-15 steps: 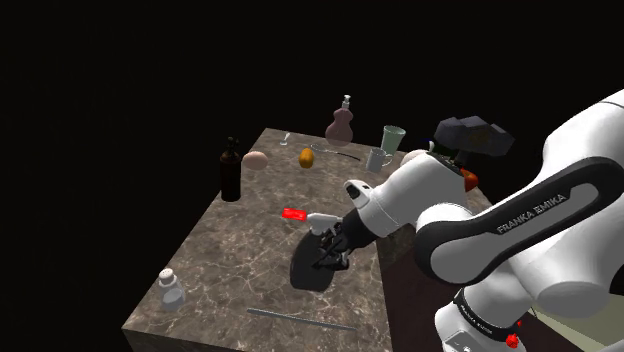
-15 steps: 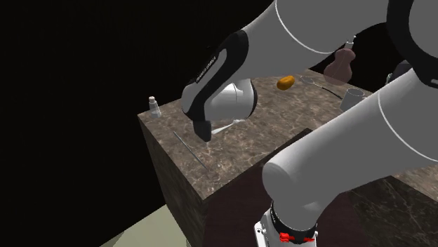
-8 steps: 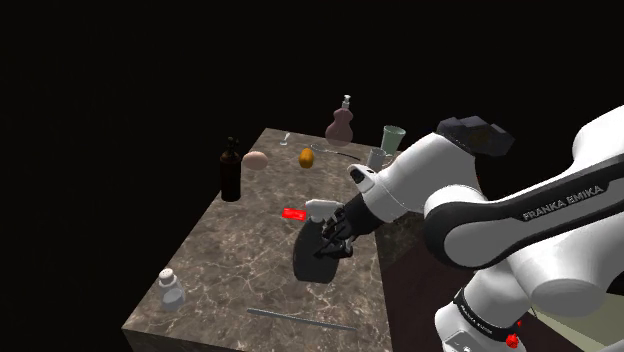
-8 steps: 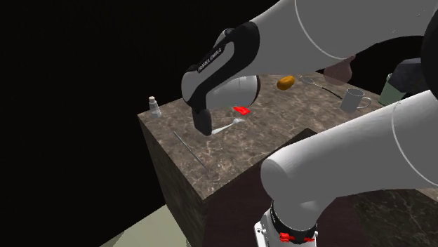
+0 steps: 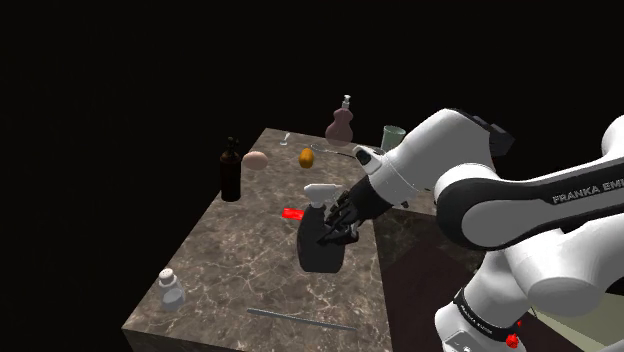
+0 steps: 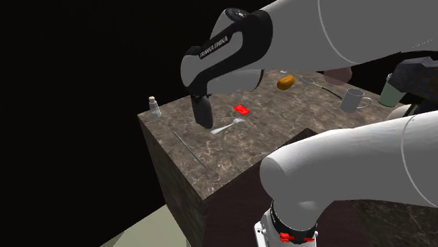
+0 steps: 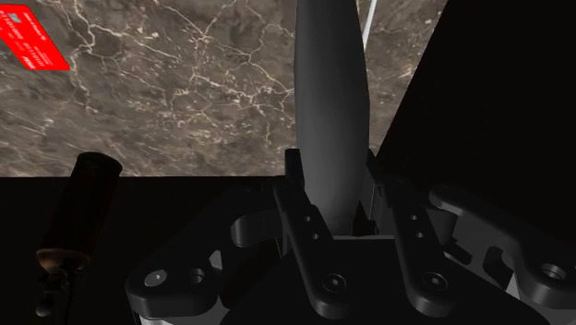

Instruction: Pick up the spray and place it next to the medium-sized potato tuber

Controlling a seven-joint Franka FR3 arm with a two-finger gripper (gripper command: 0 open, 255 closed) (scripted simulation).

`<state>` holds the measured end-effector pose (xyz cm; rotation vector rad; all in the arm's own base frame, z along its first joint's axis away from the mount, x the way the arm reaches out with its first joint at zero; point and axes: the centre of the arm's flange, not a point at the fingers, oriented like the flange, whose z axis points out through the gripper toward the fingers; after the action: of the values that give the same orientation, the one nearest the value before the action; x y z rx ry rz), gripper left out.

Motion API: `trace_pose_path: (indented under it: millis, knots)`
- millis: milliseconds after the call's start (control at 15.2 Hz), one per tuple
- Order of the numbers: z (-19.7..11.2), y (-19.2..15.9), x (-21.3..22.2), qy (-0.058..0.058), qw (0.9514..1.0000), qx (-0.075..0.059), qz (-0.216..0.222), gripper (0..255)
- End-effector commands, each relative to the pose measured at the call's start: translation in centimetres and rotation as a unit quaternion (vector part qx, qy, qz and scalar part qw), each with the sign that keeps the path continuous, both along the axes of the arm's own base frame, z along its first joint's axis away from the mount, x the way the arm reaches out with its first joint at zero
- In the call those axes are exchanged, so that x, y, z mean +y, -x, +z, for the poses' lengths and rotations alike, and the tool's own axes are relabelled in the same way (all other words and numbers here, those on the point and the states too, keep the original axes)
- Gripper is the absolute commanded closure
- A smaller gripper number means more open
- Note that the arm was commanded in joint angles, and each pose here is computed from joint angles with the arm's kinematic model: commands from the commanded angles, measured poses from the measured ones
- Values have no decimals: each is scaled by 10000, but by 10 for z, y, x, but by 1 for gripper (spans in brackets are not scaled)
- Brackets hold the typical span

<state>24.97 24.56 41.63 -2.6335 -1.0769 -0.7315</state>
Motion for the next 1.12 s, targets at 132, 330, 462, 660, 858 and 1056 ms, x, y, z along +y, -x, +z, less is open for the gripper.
trace_pose_path:
  millis: [132,330,462,660,858,1056]
  knots:
    - [22,-1,0,2,10000,1,0,255]
    - [38,-1,0,2,10000,1,0,255]
    - [49,-1,0,2,10000,1,0,255]
    - [64,-1,0,2,10000,1,0,255]
    - [80,-1,0,2,10000,1,0,255]
    - [96,-1,0,2,10000,1,0,255]
